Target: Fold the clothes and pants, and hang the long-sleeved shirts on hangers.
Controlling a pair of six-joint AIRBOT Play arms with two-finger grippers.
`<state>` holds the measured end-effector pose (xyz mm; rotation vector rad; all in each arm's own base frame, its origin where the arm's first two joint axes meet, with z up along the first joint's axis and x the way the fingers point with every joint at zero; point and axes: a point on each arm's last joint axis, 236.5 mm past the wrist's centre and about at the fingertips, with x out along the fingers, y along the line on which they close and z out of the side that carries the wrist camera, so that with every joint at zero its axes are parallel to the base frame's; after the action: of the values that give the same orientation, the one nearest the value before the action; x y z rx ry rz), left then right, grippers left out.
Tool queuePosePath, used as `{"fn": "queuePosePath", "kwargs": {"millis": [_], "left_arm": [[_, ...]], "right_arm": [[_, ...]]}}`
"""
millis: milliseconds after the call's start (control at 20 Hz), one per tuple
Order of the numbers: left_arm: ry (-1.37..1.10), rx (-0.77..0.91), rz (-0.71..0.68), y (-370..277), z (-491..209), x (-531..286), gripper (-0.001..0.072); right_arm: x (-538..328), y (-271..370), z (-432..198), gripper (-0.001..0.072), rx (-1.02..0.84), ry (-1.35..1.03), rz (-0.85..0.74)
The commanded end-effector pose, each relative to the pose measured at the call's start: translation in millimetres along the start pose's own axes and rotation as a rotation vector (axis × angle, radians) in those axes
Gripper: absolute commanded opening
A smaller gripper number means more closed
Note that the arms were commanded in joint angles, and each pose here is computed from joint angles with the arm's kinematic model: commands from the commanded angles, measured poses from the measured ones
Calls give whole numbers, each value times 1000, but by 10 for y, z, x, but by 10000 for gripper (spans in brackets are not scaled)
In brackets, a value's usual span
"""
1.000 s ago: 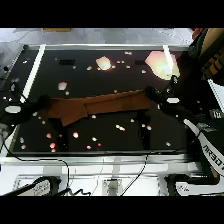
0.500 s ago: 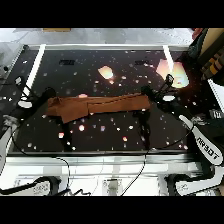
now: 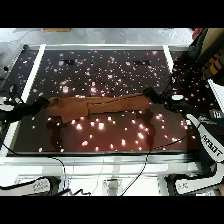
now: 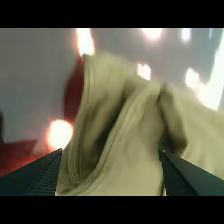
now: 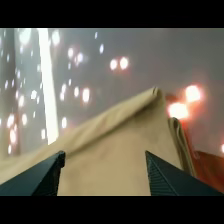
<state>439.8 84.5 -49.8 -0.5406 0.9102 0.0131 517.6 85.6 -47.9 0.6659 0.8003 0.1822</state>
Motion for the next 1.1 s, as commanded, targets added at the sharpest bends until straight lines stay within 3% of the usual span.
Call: {"fn": "queuePosePath", "kwargs": {"millis": [0, 350, 400, 450, 500, 550, 800, 850, 900, 950, 1050], "left_arm": [[157, -17, -72, -50, -257, 205, 720], [228, 18, -107, -310, -270, 731, 691], [246, -11, -105, -303, -325, 792, 571], [258, -14, -106, -304, -369, 823, 358], [267, -14, -116, -337, -385, 813, 56], [270, -3, -132, -395, -353, 771, 8], [335, 142, -305, -1081, -9, 152, 6], [357, 156, -335, -1242, 33, -31, 6], [372, 162, -356, -1394, 82, -234, 6], [372, 161, -373, -1530, 130, -406, 6], [338, 147, -434, -1859, 228, -748, 6]], "right_arm": [[-61, 33, -215, 591, -29, 112, 50], [-69, 65, -262, 588, -25, 132, 64], [-73, 84, -288, 586, -25, 143, 72], [-81, 106, -318, 585, -25, 156, 81], [-90, 134, -358, 585, -25, 173, 94], [-100, 165, -387, 585, -26, 188, 106], [-230, 534, -257, 539, -140, 237, 198], [-263, 642, -176, 493, -161, 231, 220], [-284, 746, -116, 335, -173, 224, 237], [-290, 849, -71, 43, -179, 216, 249], [-248, 1040, -67, 11, -214, 197, 262]]}}
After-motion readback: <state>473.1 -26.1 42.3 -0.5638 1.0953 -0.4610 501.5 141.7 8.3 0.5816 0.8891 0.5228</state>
